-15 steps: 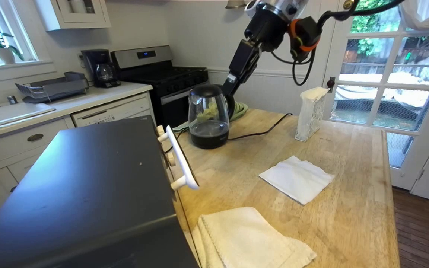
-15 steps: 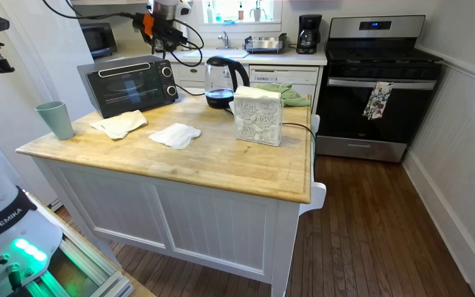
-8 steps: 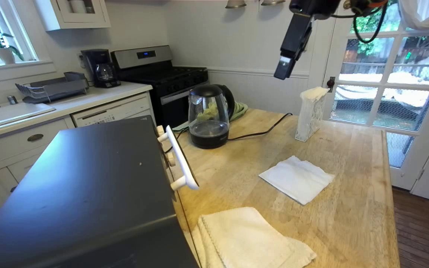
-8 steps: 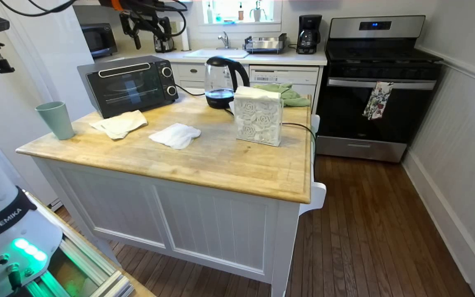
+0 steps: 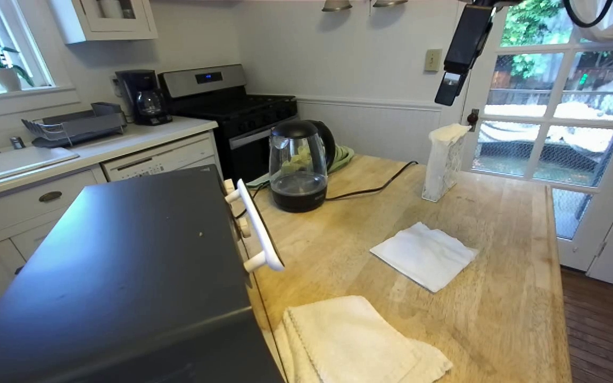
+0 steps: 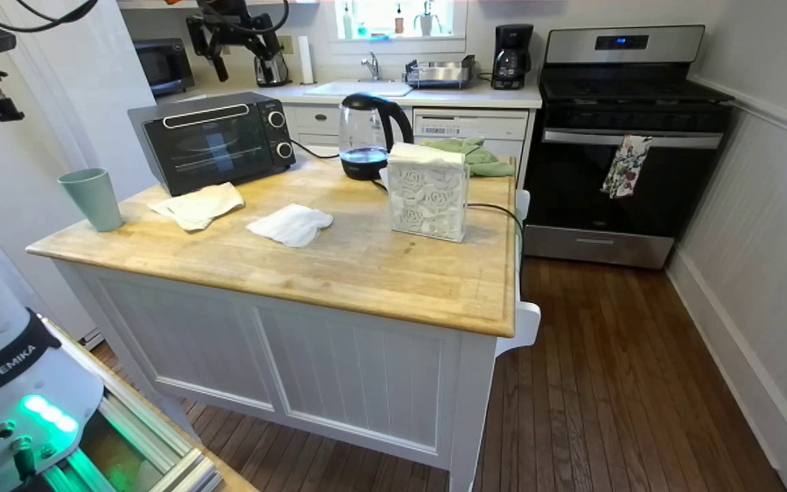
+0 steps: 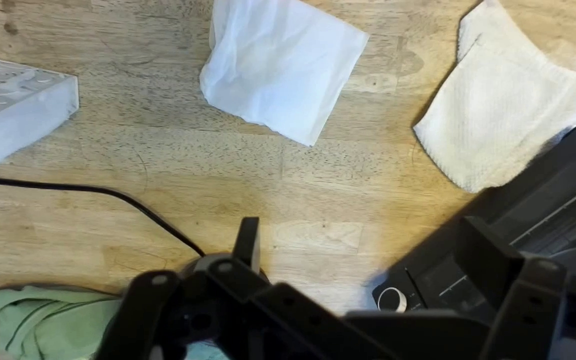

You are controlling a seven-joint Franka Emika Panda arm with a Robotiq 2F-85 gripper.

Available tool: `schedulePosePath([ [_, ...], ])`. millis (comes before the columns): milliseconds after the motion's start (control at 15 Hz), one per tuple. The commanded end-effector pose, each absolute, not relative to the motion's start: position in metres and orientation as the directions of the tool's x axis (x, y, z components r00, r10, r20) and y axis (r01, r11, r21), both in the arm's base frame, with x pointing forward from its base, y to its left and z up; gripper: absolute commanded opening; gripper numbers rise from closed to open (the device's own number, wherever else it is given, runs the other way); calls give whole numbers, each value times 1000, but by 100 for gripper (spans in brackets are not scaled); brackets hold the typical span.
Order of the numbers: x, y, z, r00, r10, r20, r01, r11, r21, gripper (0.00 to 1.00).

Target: Close the oven door completely

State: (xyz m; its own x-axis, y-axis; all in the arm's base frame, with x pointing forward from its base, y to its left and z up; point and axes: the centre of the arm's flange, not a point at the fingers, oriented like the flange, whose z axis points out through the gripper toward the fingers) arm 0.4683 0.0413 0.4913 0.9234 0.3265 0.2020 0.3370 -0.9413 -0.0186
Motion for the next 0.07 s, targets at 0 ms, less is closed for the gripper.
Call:
schedulePosePath([
  [0,469,41,490,924,327,200,337,-941,-19,100],
])
